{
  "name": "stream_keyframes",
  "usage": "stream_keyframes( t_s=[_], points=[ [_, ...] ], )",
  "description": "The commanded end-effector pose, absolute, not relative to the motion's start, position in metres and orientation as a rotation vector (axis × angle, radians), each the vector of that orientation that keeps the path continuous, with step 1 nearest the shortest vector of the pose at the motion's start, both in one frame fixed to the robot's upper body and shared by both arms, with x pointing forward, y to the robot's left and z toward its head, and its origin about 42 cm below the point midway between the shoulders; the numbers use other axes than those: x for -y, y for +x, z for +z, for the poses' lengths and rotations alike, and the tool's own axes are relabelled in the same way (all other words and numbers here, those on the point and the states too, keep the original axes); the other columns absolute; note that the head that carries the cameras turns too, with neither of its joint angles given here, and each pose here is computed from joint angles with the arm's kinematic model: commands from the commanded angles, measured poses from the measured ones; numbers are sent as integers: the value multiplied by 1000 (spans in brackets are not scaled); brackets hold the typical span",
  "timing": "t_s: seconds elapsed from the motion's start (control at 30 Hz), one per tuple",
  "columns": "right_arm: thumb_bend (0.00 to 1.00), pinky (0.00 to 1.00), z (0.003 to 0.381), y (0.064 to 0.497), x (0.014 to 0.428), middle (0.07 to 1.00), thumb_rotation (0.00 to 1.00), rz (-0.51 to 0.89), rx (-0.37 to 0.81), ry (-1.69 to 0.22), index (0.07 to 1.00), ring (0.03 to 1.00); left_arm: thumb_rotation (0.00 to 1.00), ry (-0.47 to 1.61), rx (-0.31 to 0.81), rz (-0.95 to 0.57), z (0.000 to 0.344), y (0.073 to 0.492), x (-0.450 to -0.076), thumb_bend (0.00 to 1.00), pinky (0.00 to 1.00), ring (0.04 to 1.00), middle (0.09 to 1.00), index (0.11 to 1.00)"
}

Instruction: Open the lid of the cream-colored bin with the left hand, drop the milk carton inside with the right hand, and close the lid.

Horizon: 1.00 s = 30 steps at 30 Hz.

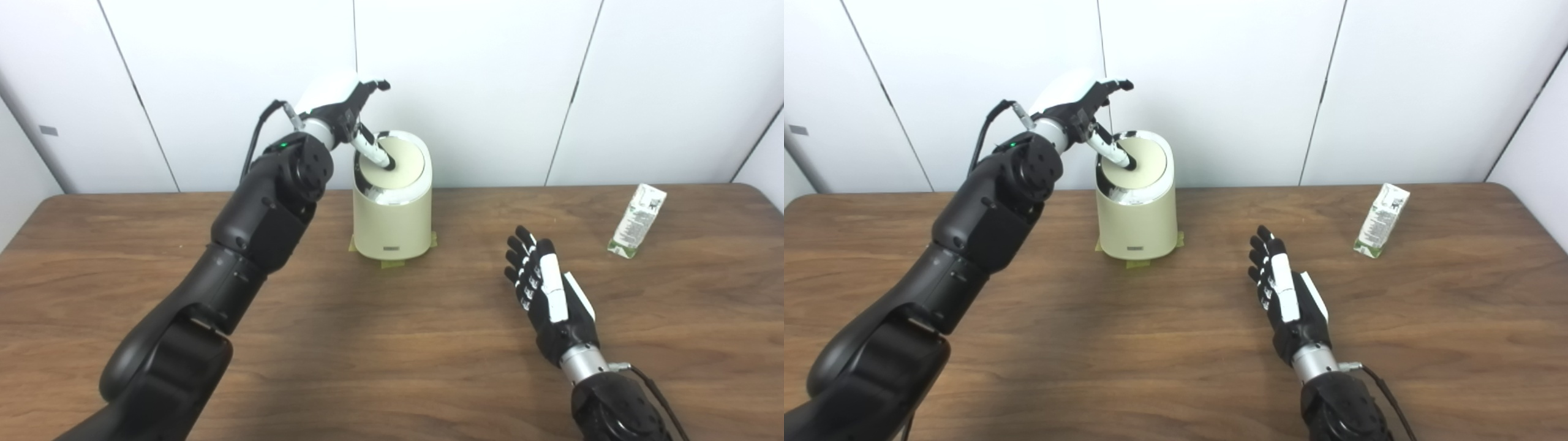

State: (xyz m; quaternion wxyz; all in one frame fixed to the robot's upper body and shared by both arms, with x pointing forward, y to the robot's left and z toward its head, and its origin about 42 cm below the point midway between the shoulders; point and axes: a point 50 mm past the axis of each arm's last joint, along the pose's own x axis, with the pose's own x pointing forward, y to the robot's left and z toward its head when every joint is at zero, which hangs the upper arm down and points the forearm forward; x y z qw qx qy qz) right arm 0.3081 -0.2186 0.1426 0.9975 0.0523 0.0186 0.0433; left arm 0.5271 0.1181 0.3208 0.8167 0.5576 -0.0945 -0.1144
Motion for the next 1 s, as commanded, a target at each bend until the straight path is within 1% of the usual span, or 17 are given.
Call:
stream_keyframes(
  t_s=[0.0,0.17,0.23,0.33,0.43,0.5,0.57,0.63,0.7,0.8,0.97],
  points=[
    [680,978,162,313,213,984,1000,101,52,116,1000,990,31,1257,366,-167,369,534,-111,891,714,860,928,889],
    [670,995,164,312,215,982,1000,91,60,125,1000,997,13,1379,400,-162,368,539,-108,893,763,876,923,888],
    [680,970,165,312,216,977,1000,85,59,129,1000,988,40,1445,404,-152,367,540,-107,906,753,870,915,889],
    [692,963,167,311,217,968,1000,87,59,118,998,984,43,1485,395,-159,367,540,-105,923,766,873,909,891],
    [694,975,169,311,220,959,1000,82,60,110,994,982,71,1541,372,-181,367,539,-103,914,792,895,918,913],
    [690,975,170,312,222,957,1000,77,61,110,994,981,79,1570,367,-192,367,538,-101,917,791,898,918,916],
    [699,974,171,312,225,954,1000,72,60,107,994,977,77,1610,357,-209,365,536,-99,917,817,907,927,917],
    [715,956,172,312,229,944,1000,64,62,105,990,965,91,1689,347,-218,361,534,-97,937,838,920,937,921],
    [715,938,171,311,233,936,1000,56,62,107,983,950,105,1755,350,-221,356,533,-96,963,847,924,929,925],
    [711,948,171,311,236,934,1000,52,62,113,982,945,92,1840,368,-251,345,532,-96,990,872,924,921,921],
    [698,937,170,310,238,929,1000,43,52,103,976,941,137,1966,392,-286,325,532,-96,1000,854,911,915,922]
  ],
)
